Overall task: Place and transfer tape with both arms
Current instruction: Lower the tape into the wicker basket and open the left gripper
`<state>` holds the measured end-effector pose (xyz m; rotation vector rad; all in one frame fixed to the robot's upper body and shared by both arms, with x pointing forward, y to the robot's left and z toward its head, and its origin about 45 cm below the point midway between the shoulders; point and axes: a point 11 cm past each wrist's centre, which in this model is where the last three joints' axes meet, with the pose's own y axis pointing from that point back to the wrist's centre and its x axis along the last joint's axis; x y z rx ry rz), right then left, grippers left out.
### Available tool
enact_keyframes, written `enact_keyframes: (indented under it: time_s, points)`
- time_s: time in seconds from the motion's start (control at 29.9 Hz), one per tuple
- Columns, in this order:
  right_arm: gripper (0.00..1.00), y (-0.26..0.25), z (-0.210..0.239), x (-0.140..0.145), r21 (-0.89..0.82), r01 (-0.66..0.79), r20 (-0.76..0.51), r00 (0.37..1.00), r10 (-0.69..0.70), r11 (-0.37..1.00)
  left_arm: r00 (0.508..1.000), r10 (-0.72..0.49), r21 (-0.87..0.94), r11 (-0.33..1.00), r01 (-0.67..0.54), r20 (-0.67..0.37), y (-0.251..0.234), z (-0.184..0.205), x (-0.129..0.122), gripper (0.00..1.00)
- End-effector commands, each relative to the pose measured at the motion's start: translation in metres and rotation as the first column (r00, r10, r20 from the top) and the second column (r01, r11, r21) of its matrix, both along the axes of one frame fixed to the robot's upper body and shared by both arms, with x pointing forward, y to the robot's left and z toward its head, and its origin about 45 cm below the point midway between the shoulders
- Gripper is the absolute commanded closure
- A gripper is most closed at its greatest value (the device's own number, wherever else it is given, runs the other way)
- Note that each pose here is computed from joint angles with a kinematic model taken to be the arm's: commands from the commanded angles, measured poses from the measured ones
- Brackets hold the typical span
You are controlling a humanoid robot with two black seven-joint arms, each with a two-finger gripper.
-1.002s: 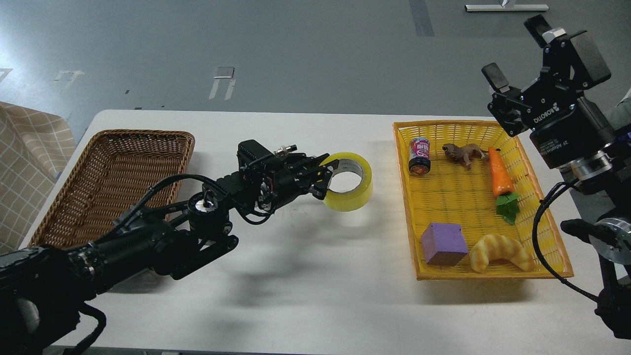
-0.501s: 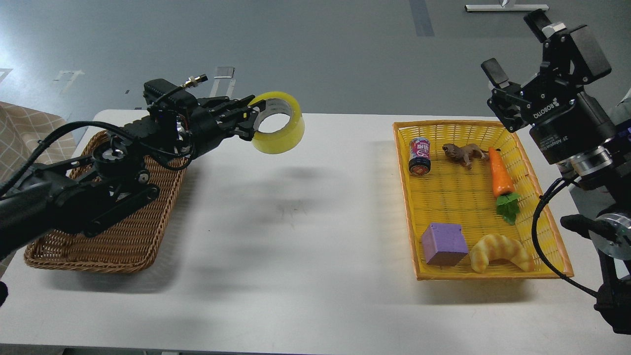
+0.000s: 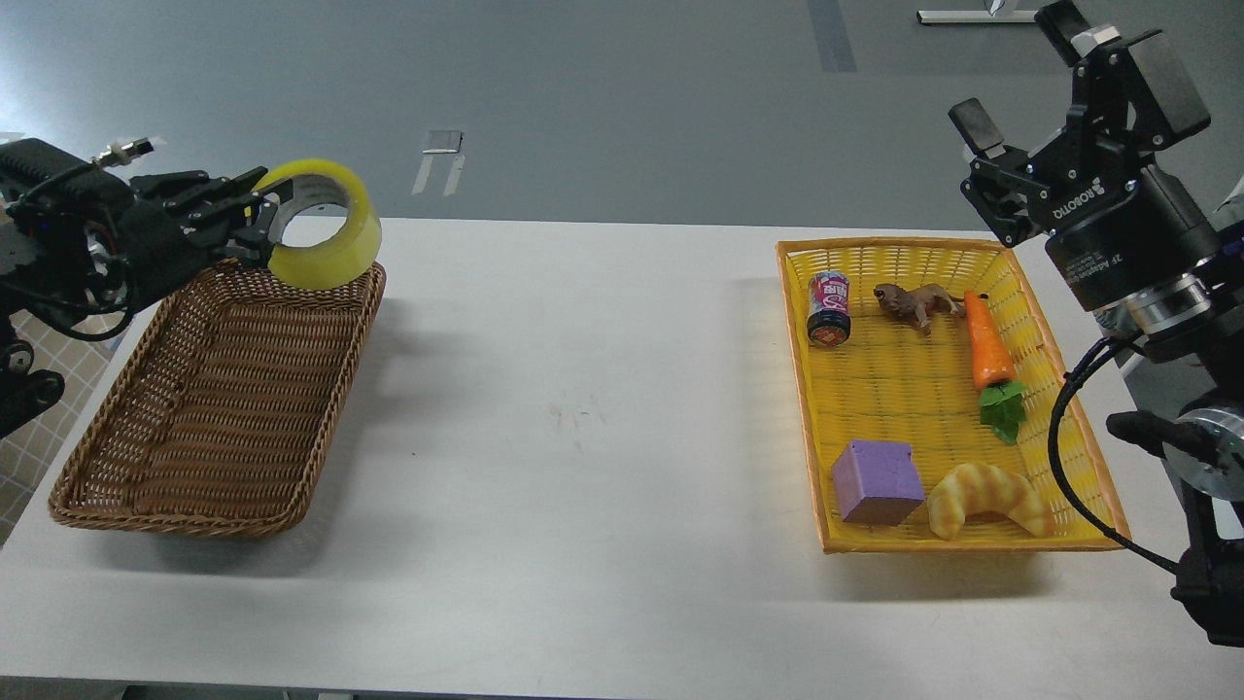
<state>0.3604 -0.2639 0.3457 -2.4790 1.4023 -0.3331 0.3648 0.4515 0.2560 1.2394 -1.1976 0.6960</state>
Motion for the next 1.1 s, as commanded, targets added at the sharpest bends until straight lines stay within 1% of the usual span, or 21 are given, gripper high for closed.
enact_keyframes:
  time_s: [0.0, 0.07, 0.17, 0.23, 0.37, 0.5, 0.53, 0.67, 0.77, 0.87, 0.9, 0.94, 0.97, 1.07]
  points:
    - [0.0, 0.002, -0.001, 0.0, -0.004, -0.005, -0.013, 1.0, 0.004, 1.0, 0.998, 0.034, 0.0, 0.999, -0.034, -0.049, 0.016, -0.025, -0.023, 1.0]
    - [0.0, 0.002, -0.001, 0.0, -0.005, -0.004, -0.015, 1.0, 0.004, 1.0, 0.997, 0.048, 0.002, 0.999, -0.048, -0.068, 0.022, -0.037, -0.034, 1.0]
    - [0.0, 0.003, 0.0, 0.0, -0.008, -0.006, -0.013, 1.0, 0.006, 1.0, 0.995, 0.036, -0.006, 0.999, -0.037, -0.088, 0.024, -0.052, -0.049, 1.0]
    - [0.0, 0.002, -0.001, 0.0, -0.011, -0.004, -0.016, 1.0, 0.004, 1.0, 0.994, 0.039, -0.009, 0.999, -0.04, -0.101, 0.027, -0.06, -0.055, 1.0]
    - [0.0, 0.002, -0.001, -0.001, -0.013, -0.006, -0.015, 1.0, 0.006, 1.0, 0.992, 0.078, 0.002, 0.997, -0.078, -0.103, 0.04, -0.064, -0.057, 1.0]
    - [0.0, 0.001, -0.001, -0.001, -0.017, -0.004, -0.017, 1.0, 0.003, 1.0, 0.991, 0.058, -0.033, 0.997, -0.062, -0.118, 0.039, -0.066, -0.06, 1.0]
    - [0.0, 0.002, 0.0, -0.001, -0.018, -0.003, -0.017, 1.0, 0.003, 1.0, 0.99, 0.056, -0.034, 0.998, -0.061, -0.127, 0.04, -0.069, -0.063, 0.98]
    - [0.0, 0.004, 0.003, -0.003, -0.021, -0.008, -0.006, 1.0, 0.008, 1.0, 0.987, 0.084, -0.015, 0.996, -0.087, -0.14, 0.054, -0.074, -0.069, 0.96]
    - [0.0, 0.003, 0.004, -0.003, -0.024, -0.007, -0.005, 1.0, 0.007, 1.0, 0.985, 0.077, -0.042, 0.996, -0.085, -0.153, 0.052, -0.08, -0.072, 0.92]
    - [0.0, 0.004, 0.004, -0.004, -0.024, -0.008, -0.004, 1.0, 0.008, 1.0, 0.983, 0.08, -0.044, 0.995, -0.088, -0.163, 0.06, -0.082, -0.076, 0.8]
    - [0.0, 0.004, 0.005, -0.005, -0.024, -0.009, 0.0, 1.0, 0.009, 1.0, 0.983, 0.087, -0.043, 0.995, -0.095, -0.162, 0.062, -0.084, -0.076, 0.73]
    - [0.0, 0.005, 0.006, -0.005, -0.023, -0.01, 0.003, 1.0, 0.01, 1.0, 0.983, 0.087, -0.049, 0.994, -0.096, -0.16, 0.06, -0.088, -0.075, 0.69]
    - [0.0, 0.005, 0.006, -0.005, -0.023, -0.01, 0.003, 1.0, 0.01, 1.0, 0.983, 0.087, -0.049, 0.994, -0.096, -0.16, 0.06, -0.088, -0.075, 0.69]
    - [0.0, 0.005, 0.006, -0.006, -0.028, -0.009, 0.0, 1.0, 0.009, 1.0, 0.984, 0.094, -0.063, 0.993, -0.104, -0.151, 0.061, -0.09, -0.074, 0.59]
